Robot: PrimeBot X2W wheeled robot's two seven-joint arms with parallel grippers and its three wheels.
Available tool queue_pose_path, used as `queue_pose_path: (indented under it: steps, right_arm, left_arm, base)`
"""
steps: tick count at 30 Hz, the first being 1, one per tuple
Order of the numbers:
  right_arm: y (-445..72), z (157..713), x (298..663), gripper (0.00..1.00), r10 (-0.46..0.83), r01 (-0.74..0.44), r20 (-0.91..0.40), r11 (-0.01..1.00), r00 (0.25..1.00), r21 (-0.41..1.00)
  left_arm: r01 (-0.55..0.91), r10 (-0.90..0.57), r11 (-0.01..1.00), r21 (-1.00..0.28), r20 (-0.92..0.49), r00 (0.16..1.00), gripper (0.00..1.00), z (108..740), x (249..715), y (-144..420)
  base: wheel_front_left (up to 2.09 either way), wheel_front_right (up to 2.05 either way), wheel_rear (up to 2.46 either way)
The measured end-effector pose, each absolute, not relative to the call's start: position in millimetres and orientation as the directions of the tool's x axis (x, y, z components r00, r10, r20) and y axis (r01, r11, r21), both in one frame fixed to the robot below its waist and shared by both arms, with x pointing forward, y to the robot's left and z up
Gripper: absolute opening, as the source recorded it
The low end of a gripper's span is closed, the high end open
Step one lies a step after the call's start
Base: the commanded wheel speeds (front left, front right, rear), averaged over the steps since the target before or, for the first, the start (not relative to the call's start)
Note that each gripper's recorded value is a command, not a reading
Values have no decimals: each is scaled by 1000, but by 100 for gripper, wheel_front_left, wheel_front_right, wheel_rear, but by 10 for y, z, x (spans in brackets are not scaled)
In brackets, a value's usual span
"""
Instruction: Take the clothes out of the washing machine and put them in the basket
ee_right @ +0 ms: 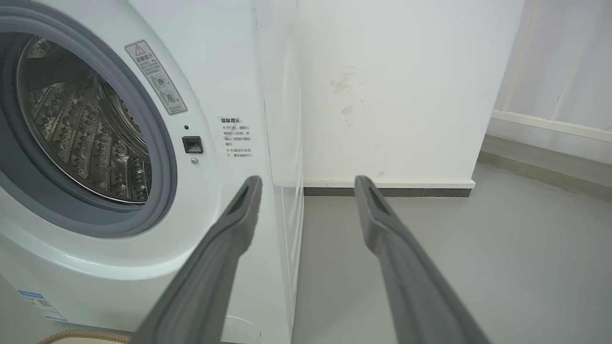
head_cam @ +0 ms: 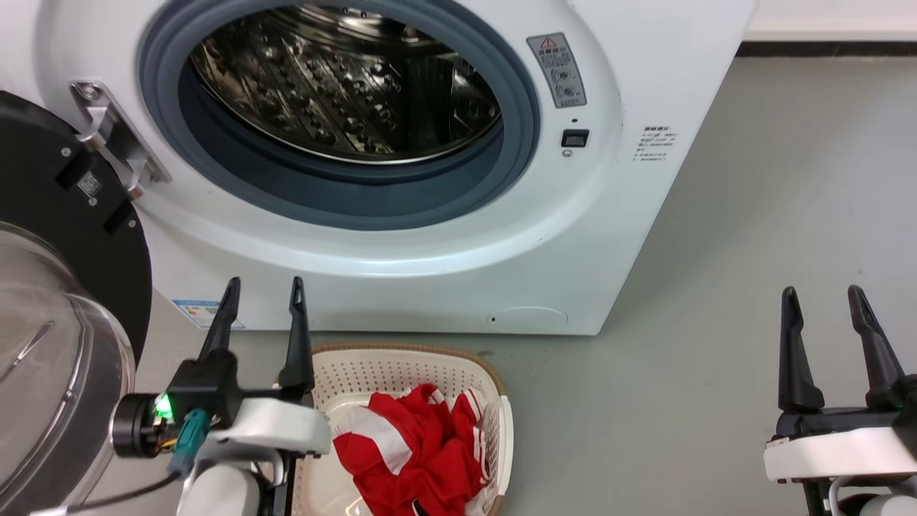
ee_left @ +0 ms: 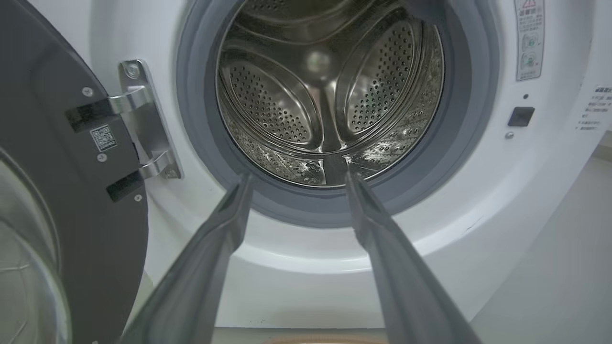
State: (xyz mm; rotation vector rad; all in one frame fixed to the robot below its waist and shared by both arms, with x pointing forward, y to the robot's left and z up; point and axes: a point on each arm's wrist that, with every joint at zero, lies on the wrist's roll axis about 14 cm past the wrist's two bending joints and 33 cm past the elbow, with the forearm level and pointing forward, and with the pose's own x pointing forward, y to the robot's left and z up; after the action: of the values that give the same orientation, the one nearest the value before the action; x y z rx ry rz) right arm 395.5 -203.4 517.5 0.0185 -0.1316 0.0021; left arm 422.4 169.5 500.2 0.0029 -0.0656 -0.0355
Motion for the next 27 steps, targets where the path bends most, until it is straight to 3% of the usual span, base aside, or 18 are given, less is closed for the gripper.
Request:
queue_pose_path:
  steps: [7,27]
  right_arm:
    - [-2028,5259,3793,100,3,-5,150,1000,989,17]
    - [-2003,5227,3493,100,7,-11,135,1000,991,30]
  left_arm:
    - [-24,26,1000,-9,148,989,100,5265,3969,1803]
    - [-60,59,998,9,101,993,100,5119,3580,1894]
  base:
    - [0,0,0]
    - [0,0,0]
